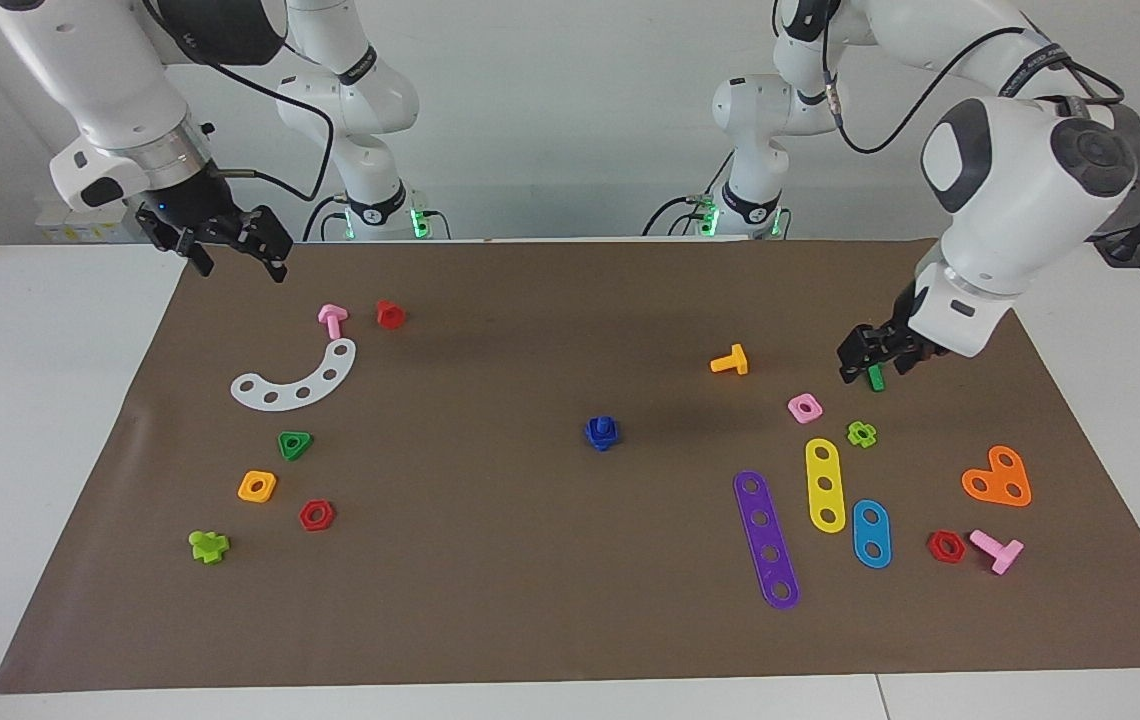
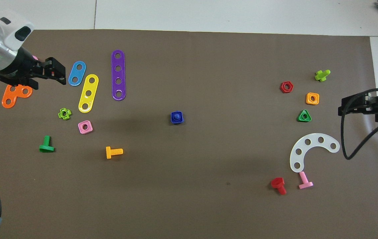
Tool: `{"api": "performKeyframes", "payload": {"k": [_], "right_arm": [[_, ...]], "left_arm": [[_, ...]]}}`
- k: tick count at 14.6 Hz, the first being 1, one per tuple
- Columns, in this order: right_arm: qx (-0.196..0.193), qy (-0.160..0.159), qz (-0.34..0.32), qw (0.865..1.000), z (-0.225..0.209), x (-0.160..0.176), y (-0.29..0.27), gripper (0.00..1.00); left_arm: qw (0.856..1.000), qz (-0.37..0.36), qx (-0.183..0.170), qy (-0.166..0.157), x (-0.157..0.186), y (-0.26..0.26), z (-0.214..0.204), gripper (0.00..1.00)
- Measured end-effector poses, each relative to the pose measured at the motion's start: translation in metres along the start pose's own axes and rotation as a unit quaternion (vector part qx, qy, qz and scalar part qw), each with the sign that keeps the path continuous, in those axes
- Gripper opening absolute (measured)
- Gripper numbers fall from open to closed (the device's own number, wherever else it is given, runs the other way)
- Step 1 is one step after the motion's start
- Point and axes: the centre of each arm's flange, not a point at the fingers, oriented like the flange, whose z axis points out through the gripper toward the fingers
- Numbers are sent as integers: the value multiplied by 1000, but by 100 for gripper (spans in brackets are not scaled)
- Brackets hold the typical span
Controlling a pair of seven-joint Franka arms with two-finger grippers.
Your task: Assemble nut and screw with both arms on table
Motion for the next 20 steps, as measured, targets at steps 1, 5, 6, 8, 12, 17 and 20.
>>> {"api": "performKeyframes", "payload": {"k": [1,5,6,8,12,17,20], "right_arm": [[0,0,2,1000,0,0,-1,100],[-3,1,1,1000,0,0,-1,100],[-8,2,0,1000,0,0,0,100],[-16,5,-9,1000,-1,1,2,100],[-17,8,-12,1000,-4,0,5,100],[-17,7,-12,1000,-3,0,5,100],[-17,6,-14,1000,-3,0,3,100]], "left_arm": [[1000,10,-1,0,-1,-18,-4,83],[1000,27,-1,7,-21,-58,-32,90],[1000,29,-1,8,-31,-57,-42,100],[999,34,0,7,-52,-51,-57,100],[999,42,13,-3,-88,-45,-60,100],[999,46,26,-1,-109,-37,-63,100],[998,52,25,21,-104,-37,-66,100]]}}
